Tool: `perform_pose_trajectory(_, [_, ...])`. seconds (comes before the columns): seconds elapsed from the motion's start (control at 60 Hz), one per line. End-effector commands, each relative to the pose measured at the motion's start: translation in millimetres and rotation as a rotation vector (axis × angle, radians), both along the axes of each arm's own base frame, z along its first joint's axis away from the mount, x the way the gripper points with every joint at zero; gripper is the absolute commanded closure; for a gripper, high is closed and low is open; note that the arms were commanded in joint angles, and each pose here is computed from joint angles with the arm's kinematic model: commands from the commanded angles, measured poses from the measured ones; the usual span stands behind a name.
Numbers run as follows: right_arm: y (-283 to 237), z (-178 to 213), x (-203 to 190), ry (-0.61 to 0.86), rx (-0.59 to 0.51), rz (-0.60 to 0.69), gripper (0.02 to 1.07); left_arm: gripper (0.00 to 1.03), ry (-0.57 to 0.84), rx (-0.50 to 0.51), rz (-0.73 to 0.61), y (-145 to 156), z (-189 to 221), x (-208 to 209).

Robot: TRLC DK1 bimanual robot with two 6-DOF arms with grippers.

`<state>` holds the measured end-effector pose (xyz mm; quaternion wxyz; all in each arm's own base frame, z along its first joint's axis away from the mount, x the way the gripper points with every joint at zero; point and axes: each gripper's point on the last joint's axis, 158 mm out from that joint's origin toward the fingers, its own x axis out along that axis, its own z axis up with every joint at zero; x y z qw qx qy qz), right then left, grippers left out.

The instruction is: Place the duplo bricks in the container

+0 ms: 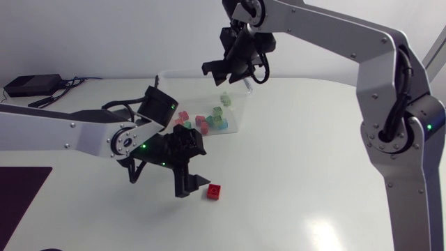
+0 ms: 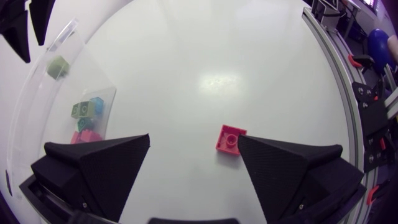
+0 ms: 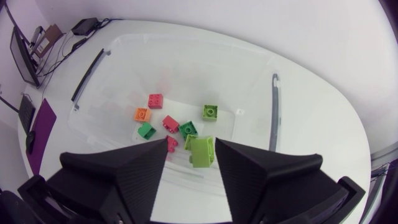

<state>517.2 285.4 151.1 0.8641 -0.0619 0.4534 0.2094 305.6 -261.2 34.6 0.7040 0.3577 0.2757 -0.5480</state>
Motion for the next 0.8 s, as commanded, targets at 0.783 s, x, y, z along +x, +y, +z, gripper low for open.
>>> perform_pose_trajectory(0.783, [-92,-1,-146,0.069,-0.011,0.008,0.07,0.24,0.171,0.201,-0.206,-18,-66,-41])
